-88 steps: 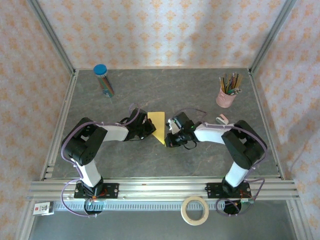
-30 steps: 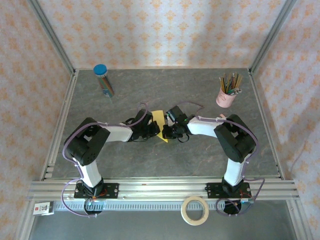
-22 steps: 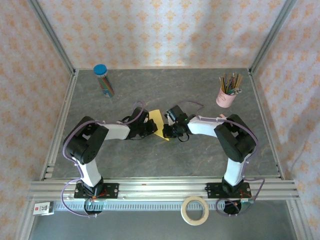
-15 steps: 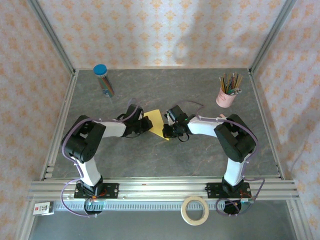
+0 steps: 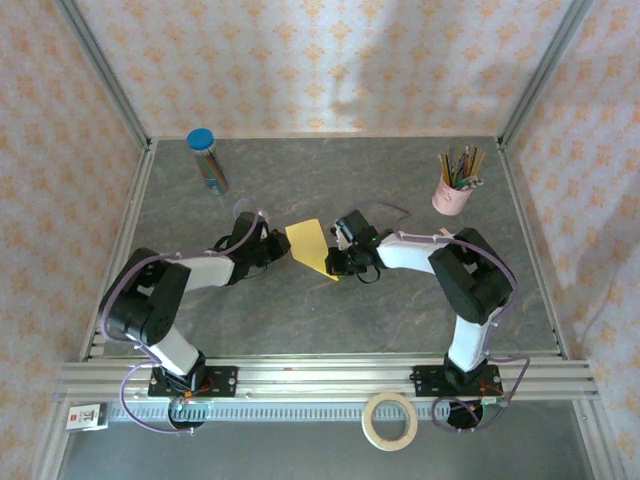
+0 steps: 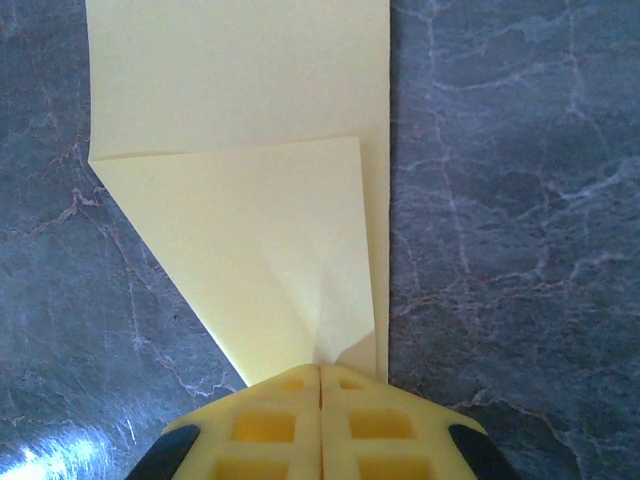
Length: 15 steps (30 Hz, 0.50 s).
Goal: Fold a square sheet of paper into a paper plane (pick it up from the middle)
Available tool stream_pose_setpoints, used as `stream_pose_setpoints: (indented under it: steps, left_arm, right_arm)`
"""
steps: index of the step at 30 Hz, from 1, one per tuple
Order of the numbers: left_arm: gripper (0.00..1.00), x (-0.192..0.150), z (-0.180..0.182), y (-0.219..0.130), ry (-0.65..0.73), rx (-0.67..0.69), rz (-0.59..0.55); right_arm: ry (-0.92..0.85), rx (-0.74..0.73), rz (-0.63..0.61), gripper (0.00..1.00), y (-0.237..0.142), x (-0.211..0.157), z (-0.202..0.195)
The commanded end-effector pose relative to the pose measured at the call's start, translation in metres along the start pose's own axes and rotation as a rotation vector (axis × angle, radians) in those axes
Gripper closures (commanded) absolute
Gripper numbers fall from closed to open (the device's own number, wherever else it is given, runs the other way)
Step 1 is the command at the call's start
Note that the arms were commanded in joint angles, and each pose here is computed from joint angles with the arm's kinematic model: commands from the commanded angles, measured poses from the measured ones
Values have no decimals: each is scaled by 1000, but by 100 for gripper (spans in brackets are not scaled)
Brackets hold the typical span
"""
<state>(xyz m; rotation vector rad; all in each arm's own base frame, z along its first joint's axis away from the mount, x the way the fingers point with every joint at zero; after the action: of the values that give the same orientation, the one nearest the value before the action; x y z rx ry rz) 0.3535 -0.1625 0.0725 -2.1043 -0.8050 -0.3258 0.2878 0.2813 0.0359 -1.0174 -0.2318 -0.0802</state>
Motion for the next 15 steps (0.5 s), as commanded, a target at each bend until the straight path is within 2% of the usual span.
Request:
stream_pose_setpoints:
  steps: [1,5,9,12,15]
  left_arm:
    - [82,25,-24,-19,14,-88,-127]
    - [72,15,-31,-28,-10,-115,-119]
    - [57,-2,-34,-30,-44,-119,-93]
    - [49,-11,-37,-33,-75,-134,-92]
    - [43,-16,-40,-37,-116,-165,-105]
  right_arm:
    - [78,-107,98,93,5,-29,-33]
    - [66,18,25,90,-8,-6,-1]
    - [59,150,-76,78,-29,20,31]
    - [65,199,-121,75,-37,29,38]
    - [71,230,-114,74,-34,28,37]
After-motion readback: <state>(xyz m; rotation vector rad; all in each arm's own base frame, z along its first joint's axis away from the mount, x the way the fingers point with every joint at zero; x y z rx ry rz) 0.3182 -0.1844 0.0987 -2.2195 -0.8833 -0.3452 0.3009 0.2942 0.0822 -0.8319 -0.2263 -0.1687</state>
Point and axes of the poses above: each hand's point on the last joint's axis, 136 mm out from that joint toward the fingers, its own y axis out along the fingers, its own z axis along the line the jaws close on, x = y × z, the point moved 2 cm from there along -y, back along the fingers, and after that the axes turned 6 degrees about y, right-handed, at the moved point
